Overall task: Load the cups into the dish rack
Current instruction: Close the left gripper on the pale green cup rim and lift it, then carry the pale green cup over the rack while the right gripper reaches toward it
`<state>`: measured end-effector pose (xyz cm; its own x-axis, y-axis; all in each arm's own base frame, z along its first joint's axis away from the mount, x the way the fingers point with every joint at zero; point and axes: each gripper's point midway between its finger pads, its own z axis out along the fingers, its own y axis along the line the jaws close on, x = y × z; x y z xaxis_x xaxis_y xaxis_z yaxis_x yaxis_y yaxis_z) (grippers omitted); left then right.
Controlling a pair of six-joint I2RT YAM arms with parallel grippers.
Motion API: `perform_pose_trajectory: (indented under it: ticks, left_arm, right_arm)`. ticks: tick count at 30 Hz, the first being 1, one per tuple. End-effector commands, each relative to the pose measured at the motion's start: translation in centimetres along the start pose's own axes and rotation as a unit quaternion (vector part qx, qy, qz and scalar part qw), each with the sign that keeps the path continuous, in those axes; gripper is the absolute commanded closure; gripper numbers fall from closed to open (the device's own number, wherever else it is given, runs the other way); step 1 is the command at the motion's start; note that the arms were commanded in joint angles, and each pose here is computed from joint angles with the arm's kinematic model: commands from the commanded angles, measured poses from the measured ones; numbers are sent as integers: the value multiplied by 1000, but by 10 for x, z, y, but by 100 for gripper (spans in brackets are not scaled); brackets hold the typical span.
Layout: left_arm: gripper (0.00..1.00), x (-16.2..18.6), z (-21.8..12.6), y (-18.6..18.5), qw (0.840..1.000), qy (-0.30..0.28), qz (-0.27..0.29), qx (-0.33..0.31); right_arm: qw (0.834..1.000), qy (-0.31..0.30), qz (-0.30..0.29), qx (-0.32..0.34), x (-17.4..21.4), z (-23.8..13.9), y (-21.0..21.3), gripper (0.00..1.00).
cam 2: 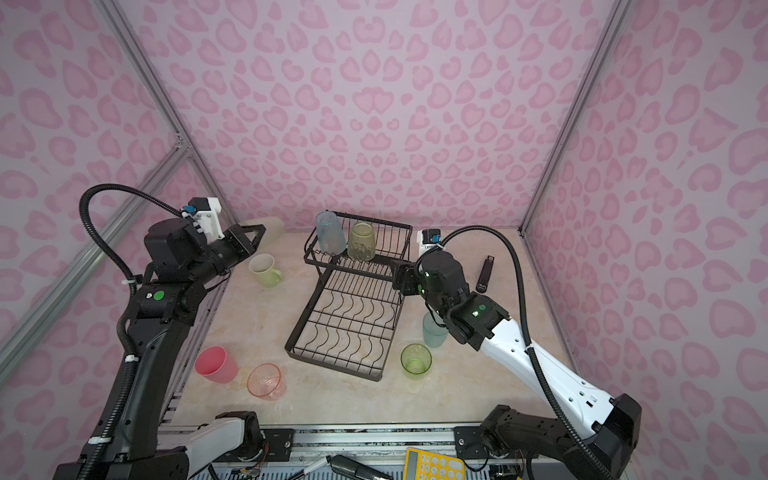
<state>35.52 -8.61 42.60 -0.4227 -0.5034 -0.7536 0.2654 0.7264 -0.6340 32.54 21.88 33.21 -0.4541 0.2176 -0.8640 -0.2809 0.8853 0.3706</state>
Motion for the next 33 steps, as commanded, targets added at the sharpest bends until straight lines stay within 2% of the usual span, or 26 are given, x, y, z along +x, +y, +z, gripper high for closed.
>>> perform_pose_trajectory:
  ticks: [1, 5, 9, 13, 26, 33]
  left_arm:
    - [97, -10, -1, -53, 993, -7, 31, 114]
    - [97, 0, 8, -81, 983, 5, 31, 182]
    - [97, 9, 10, -114, 968, 8, 45, 246]
    - [97, 36, 24, -129, 956, 36, 46, 289]
    - [97, 97, 52, -174, 914, 73, 69, 393]
    - [97, 116, 61, -189, 906, 82, 80, 408]
  right_arm:
    - [999, -3, 50, -15, -8, -1, 3, 19]
    - [992, -20, 122, -32, -27, 2, 0, 19]
    - [976, -25, 202, -70, -44, 10, 4, 20]
    - [959, -42, 262, -101, -62, 11, 8, 20]
    - [910, -82, 374, -157, -97, -5, 16, 19]
    - [883, -61, 431, -177, -95, 7, 22, 19]
